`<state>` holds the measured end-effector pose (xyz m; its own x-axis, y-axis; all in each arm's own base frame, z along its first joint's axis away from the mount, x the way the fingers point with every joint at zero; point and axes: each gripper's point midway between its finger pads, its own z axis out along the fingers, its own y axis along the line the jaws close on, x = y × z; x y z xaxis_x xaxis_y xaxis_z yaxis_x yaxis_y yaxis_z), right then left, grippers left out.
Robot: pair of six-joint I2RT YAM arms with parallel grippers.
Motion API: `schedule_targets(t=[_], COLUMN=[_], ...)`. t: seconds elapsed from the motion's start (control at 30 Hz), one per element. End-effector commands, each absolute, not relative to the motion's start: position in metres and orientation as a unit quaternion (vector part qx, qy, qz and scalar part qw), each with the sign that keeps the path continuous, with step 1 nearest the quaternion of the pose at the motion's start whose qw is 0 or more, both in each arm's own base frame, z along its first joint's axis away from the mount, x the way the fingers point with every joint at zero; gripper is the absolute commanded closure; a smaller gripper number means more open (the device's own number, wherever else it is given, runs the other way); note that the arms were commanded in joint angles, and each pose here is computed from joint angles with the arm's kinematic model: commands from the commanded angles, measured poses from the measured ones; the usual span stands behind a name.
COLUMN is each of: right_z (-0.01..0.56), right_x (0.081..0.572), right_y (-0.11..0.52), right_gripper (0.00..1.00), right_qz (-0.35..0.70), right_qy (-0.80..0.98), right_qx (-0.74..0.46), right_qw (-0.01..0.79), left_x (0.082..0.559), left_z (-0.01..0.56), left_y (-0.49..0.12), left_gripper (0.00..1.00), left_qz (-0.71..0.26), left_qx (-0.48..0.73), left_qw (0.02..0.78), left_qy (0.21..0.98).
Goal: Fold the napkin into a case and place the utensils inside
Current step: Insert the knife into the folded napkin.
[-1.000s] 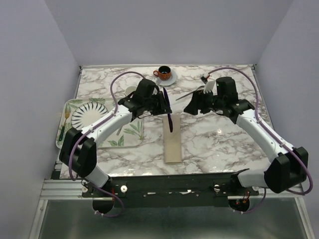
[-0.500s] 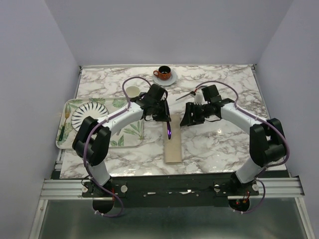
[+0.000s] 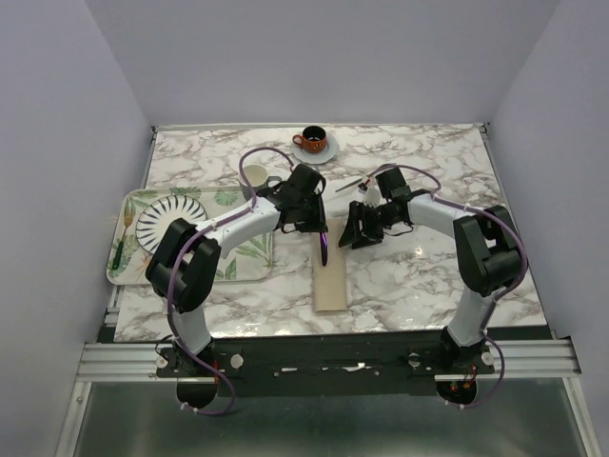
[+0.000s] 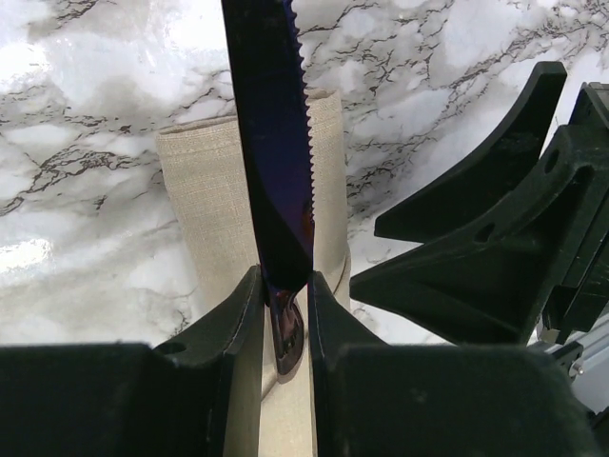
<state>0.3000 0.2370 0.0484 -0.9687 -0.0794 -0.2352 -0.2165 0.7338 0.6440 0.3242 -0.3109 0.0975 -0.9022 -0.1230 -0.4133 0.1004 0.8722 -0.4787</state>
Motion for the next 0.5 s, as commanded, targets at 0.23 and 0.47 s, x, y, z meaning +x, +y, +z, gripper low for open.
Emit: schedule_targets(t=[0.23, 0.47], right_z=[0.04, 0.031], right_x=[0.317, 0.316], right_y=[0.253, 0.257], right_gripper=[0.37, 0.47], right_qz=[0.394, 0.403], right_qy=[0.913, 0.911], right_qx=[-0.065, -0.056], right_qw=[0.082, 0.069], left_x=[0.329, 0.325], left_z=[0.077, 0.074], left_y=[-0.314, -0.315], left_gripper=[1.0, 1.0], left_qz=[-0.236, -0.235], left_qx=[0.007, 0.01], left_qw=[0.227, 0.213], left_qy=[0.945, 0.948])
